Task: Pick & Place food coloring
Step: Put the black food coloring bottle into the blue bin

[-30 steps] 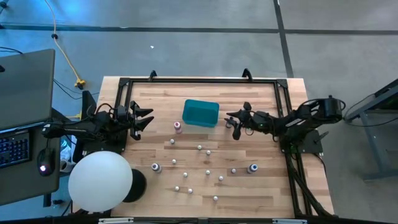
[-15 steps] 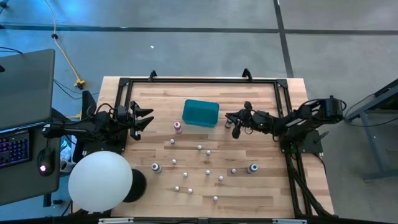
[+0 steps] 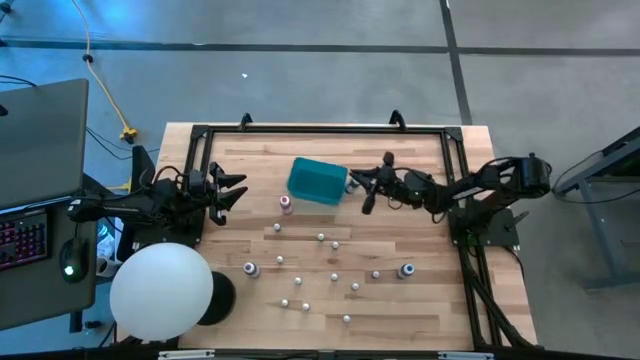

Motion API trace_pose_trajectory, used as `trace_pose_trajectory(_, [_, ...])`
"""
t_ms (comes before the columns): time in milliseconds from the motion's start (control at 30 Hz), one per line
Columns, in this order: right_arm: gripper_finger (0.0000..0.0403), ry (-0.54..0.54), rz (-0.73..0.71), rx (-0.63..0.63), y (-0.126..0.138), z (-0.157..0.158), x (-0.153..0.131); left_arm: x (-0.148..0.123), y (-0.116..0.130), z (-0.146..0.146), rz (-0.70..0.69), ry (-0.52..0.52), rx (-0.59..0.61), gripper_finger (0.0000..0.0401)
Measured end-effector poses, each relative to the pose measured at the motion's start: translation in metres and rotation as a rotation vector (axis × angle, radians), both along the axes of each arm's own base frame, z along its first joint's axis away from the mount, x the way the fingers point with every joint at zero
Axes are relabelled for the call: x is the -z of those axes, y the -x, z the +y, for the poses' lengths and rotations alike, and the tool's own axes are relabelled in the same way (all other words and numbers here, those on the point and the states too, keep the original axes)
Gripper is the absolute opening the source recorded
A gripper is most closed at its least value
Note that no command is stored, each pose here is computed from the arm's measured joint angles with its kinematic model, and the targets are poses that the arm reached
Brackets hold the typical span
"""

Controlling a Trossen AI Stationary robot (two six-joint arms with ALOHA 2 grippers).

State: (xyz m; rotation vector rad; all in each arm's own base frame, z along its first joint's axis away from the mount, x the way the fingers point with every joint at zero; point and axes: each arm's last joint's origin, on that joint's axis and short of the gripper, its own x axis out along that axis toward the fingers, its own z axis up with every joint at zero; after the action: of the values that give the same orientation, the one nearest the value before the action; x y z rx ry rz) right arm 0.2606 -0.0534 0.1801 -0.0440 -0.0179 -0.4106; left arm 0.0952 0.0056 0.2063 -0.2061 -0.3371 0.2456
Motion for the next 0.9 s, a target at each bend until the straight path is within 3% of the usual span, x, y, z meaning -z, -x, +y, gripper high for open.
trace_pose_trajectory(200, [0.003, 0.086, 0.167, 0.066, -0.041, -0.01, -0.036, 0.0, 0.0, 0.0, 0.0, 0.0, -0.001, 0.0182])
trace_pose_trajectory(333, [0.003, 0.078, 0.186, 0.047, -0.061, -0.024, -0.041, 0.0, 0.0, 0.0, 0.0, 0.001, -0.002, 0.0182])
trace_pose_trajectory(600, [0.003, -0.027, 0.257, 0.1, -0.082, -0.05, 0.014, 0.0, 0.0, 0.0, -0.002, 0.008, -0.001, 0.0182])
trace_pose_trajectory(800, [0.003, -0.06, 0.314, 0.195, -0.082, -0.058, 0.035, 0.001, 0.0, 0.0, 0.005, 0.009, -0.001, 0.0182])
trace_pose_trajectory(900, [0.0057, -0.056, 0.321, 0.223, -0.082, -0.059, 0.035, 0.002, -0.001, 0.0, 0.019, 0.011, 0.0, 0.0182])
